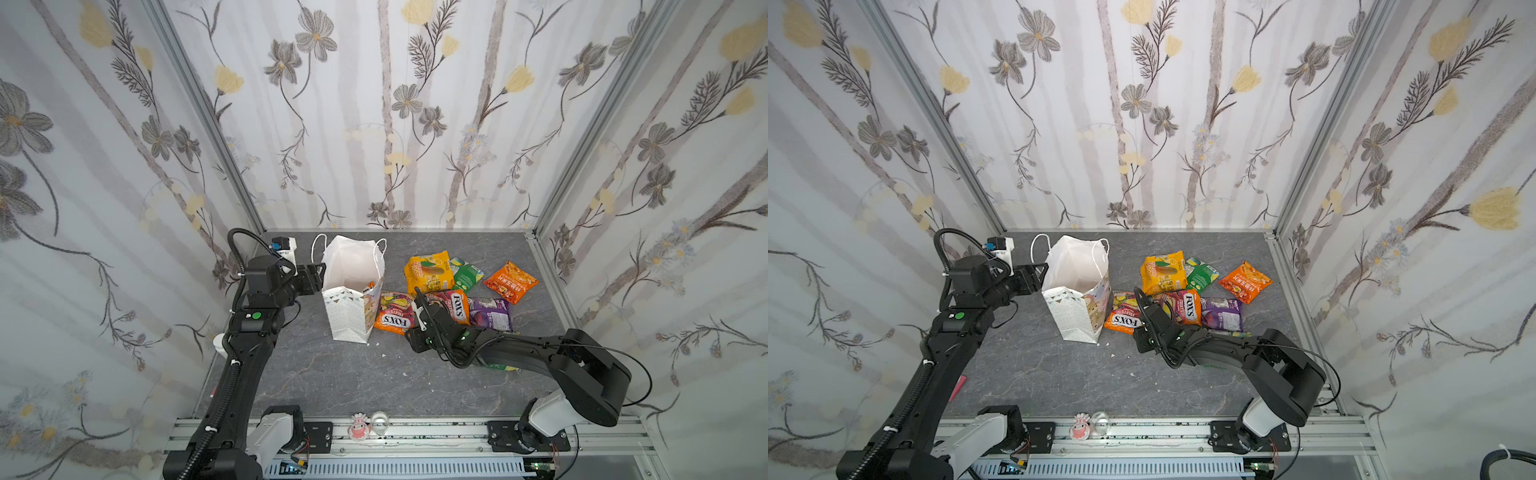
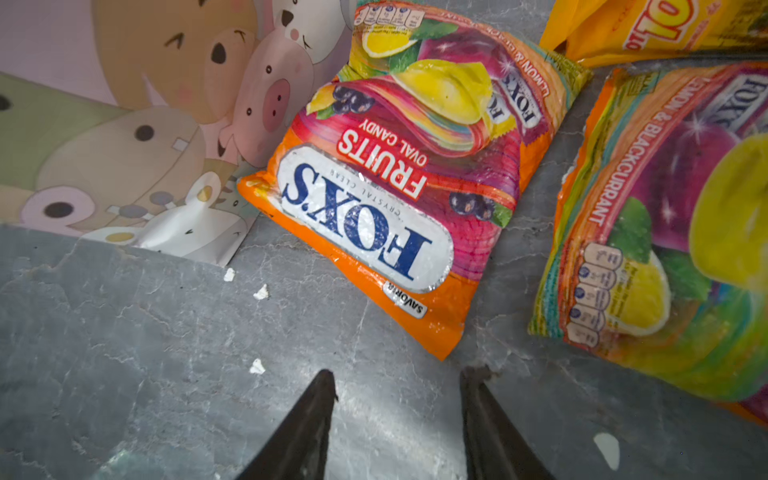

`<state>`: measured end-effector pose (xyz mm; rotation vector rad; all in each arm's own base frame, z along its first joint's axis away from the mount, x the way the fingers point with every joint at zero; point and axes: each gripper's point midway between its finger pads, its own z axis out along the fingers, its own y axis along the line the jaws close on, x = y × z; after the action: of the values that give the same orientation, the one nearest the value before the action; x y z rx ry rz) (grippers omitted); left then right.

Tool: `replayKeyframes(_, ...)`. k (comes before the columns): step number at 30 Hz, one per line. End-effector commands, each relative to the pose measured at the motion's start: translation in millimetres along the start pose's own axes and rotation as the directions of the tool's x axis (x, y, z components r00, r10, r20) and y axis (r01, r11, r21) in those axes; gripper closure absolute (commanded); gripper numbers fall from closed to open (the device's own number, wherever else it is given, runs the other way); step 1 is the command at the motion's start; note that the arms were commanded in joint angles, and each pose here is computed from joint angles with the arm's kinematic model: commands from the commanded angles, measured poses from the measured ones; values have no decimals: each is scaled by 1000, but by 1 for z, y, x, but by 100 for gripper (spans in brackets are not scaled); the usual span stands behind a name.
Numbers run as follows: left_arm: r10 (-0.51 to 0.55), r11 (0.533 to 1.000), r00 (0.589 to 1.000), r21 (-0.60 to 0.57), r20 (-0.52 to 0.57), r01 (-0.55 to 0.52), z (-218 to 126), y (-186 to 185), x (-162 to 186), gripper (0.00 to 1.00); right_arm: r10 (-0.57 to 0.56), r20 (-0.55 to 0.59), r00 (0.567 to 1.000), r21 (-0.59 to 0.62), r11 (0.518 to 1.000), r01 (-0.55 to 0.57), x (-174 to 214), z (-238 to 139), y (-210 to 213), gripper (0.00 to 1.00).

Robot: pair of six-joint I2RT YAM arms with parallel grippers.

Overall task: Place the snacks into the paper bag
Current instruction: 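Lower the right gripper onto the second orange FOX'S Fruits bag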

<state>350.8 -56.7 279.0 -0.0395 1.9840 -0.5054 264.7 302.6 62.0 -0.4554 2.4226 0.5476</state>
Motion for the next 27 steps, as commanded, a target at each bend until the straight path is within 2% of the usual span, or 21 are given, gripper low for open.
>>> replayKeyframes(1,20,1000,999,6,33,-20,-1,-2,-8,32,-50,-1,999,36,998,50,-7,12,-2,49)
replayKeyframes(7,20,1000,999,4,29,-20,-1,-1,-7,32,-74,-31,997,65,995,75,-5,26,-5,46)
replayKeyframes(17,20,1000,999,2,28,-20,0,-1,-6,32,-78,-35,996,70,994,81,-1,26,-7,39)
replayKeyframes(27,17,1000,999,5,30,-17,0,-1,-7,32,-96,-45,994,130,986,101,-3,33,-16,33)
